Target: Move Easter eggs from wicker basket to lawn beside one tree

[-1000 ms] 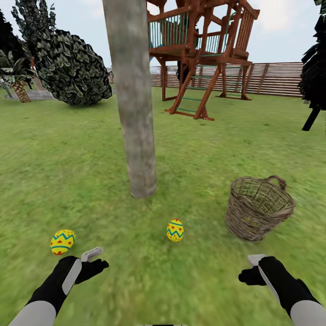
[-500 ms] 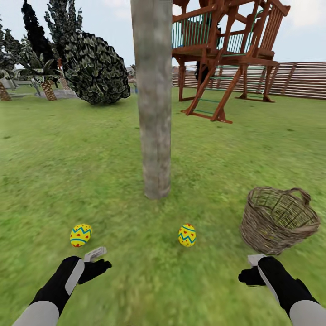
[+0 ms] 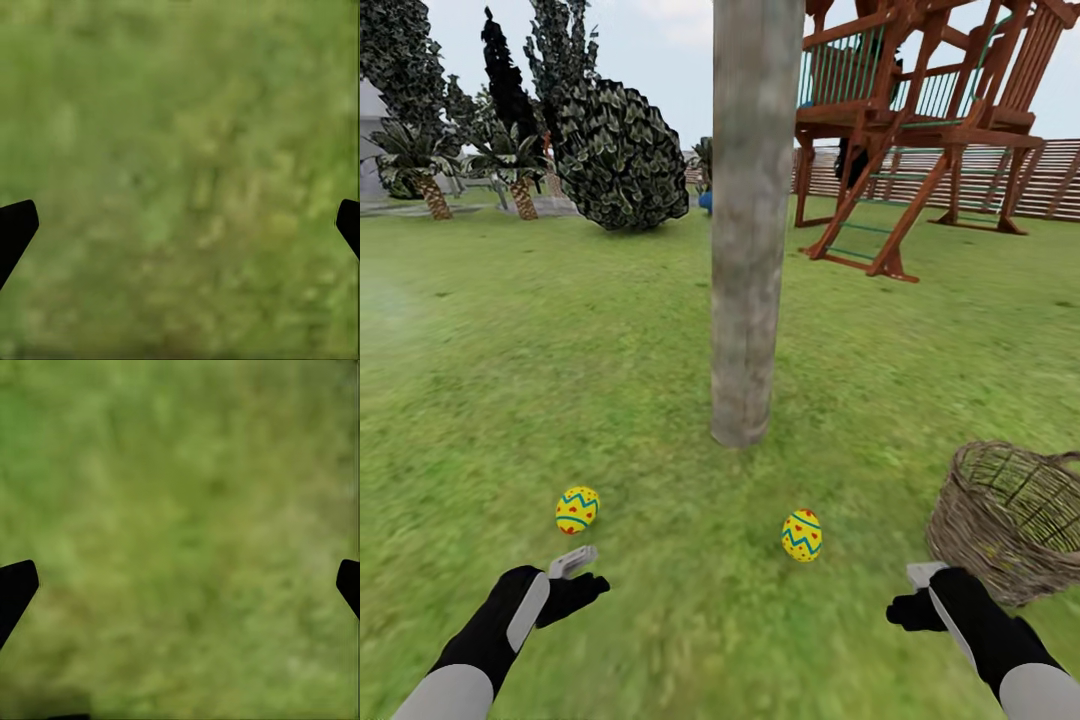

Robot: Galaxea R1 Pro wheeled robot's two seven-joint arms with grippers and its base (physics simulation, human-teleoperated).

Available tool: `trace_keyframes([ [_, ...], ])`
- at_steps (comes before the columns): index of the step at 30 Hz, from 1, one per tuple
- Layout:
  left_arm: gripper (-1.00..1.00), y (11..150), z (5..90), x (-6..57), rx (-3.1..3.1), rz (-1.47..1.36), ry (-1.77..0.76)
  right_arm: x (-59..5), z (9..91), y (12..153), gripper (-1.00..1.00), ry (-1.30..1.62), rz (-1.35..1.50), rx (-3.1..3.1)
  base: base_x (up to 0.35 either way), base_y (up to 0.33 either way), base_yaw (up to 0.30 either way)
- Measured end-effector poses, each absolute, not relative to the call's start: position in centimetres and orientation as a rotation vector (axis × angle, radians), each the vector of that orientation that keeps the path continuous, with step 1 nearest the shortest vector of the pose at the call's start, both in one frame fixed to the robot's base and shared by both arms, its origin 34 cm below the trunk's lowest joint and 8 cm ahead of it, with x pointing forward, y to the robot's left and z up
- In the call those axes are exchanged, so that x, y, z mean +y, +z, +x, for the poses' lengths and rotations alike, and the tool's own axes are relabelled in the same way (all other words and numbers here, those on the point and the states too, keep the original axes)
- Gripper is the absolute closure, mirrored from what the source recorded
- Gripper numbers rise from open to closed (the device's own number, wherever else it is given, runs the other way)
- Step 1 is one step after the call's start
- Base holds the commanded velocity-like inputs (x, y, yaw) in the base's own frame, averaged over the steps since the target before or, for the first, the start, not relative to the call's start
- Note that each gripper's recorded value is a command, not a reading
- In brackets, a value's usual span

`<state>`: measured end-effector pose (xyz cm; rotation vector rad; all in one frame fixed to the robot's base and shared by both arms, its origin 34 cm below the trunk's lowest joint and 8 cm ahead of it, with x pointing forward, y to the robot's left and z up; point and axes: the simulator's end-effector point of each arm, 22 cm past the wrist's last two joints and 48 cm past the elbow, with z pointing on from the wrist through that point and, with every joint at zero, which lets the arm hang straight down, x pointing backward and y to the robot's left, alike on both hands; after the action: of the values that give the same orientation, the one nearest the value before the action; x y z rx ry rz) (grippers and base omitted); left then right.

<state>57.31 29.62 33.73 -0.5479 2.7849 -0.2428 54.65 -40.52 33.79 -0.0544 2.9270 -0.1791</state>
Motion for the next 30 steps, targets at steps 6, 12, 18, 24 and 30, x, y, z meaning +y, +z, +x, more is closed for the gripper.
trace_keyframes([
  [6, -1.0, 35.4, 57.9, 28.8, 2.778, -0.542, -0.259, -40.4, 55.2, 35.5, -1.0, -0.177, -0.054, 2.918, 0.0, 0.0, 0.008],
  [12, -1.0, 37.2, 58.4, 28.8, 2.768, -0.54, -0.261, -40.4, 55.7, 37.2, -1.0, -0.177, -0.055, 2.909, 0.0, 0.0, 0.0],
  [18, -1.0, 38.9, 58.8, 28.6, 2.762, -0.537, -0.267, -39.0, 56.3, 38.6, -1.0, -0.151, -0.06, 2.9, -0.17, 0.0, 0.0],
  [24, -1.0, 40.4, 59.3, 28.4, 2.756, -0.534, -0.27, -38.9, 56.7, 40.2, -1.0, -0.146, -0.057, 2.893, -0.324, -0.06, 0.035],
  [30, -1.0, 41.7, 59.5, 27.8, 2.758, -0.53, -0.279, -38.8, 57.0, 41.5, -1.0, -0.145, -0.06, 2.894, -0.256, -0.222, 0.003],
])
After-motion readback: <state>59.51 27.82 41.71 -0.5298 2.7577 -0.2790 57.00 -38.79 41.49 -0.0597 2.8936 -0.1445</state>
